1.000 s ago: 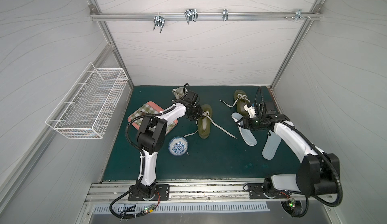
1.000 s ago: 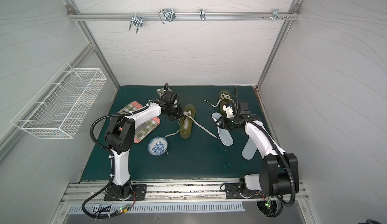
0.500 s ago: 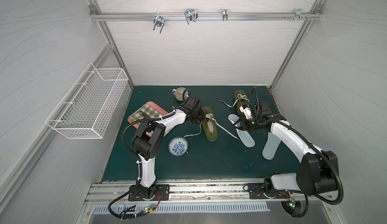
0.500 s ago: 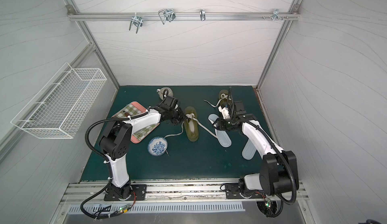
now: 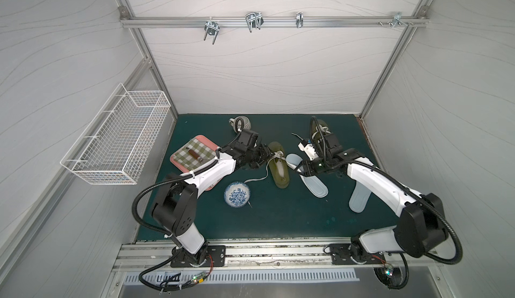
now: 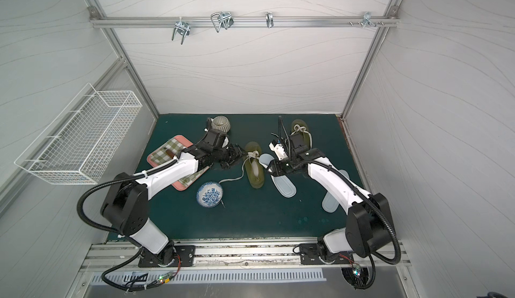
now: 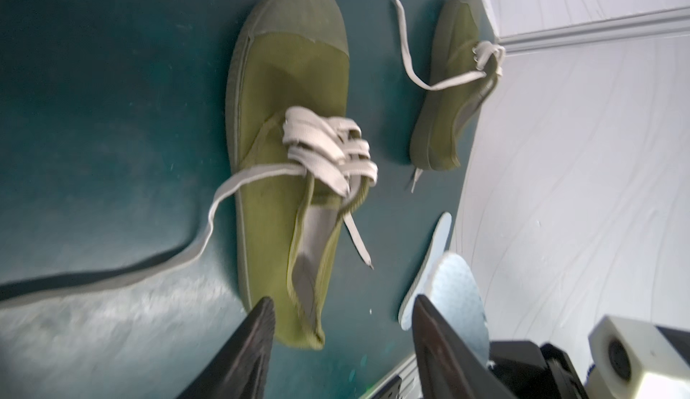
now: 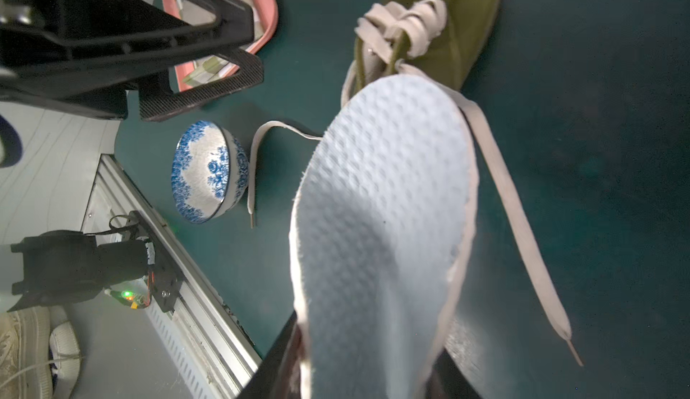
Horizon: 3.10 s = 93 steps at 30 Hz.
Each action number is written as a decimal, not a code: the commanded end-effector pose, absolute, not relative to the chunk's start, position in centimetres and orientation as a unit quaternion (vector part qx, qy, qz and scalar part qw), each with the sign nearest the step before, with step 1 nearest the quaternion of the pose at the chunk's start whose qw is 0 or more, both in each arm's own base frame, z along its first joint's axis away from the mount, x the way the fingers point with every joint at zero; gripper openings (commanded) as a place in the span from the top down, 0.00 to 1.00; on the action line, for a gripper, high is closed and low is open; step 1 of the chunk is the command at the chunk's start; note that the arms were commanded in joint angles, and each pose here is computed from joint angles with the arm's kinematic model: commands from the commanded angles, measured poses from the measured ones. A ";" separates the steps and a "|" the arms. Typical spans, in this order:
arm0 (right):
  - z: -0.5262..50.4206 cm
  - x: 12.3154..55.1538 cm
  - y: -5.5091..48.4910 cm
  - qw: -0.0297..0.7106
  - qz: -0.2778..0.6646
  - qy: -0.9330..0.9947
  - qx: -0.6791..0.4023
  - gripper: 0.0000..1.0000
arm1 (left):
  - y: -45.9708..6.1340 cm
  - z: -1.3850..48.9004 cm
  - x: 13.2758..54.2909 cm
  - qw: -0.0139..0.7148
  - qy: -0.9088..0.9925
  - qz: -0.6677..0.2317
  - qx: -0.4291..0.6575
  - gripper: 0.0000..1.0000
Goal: Insert the insole into the shoe
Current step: Adjust the shoe at the center of the board, then adjust the insole.
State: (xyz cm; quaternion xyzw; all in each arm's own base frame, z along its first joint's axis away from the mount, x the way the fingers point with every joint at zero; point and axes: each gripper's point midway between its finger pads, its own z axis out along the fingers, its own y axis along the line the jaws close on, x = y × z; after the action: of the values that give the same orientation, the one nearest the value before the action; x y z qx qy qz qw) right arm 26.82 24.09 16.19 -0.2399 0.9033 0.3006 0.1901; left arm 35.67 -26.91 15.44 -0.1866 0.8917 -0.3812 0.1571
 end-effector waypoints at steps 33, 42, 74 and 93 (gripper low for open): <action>19.7 26.2 30.1 0.301 0.314 0.843 -0.317 0.08 | -25.1 19.5 36.5 0.205 0.804 -0.491 -0.266 1.00; 20.0 25.1 30.4 0.339 0.317 0.812 -0.353 0.02 | -24.4 18.3 36.3 0.189 0.789 -0.497 -0.310 1.00; 15.5 25.2 30.6 0.334 0.289 0.812 -0.381 0.39 | -24.8 17.3 36.3 0.170 0.777 -0.516 -0.318 1.00; 17.3 25.9 28.7 0.295 0.248 0.855 -0.347 0.75 | -23.3 19.0 36.8 0.192 0.809 -0.492 -0.258 0.53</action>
State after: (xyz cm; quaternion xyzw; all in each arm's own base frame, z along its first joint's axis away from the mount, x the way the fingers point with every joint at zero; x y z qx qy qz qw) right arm 25.91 29.91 17.60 -0.3619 0.8364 0.2682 0.3122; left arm 36.11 -23.62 16.55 -0.2962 0.7993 -0.4938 0.1719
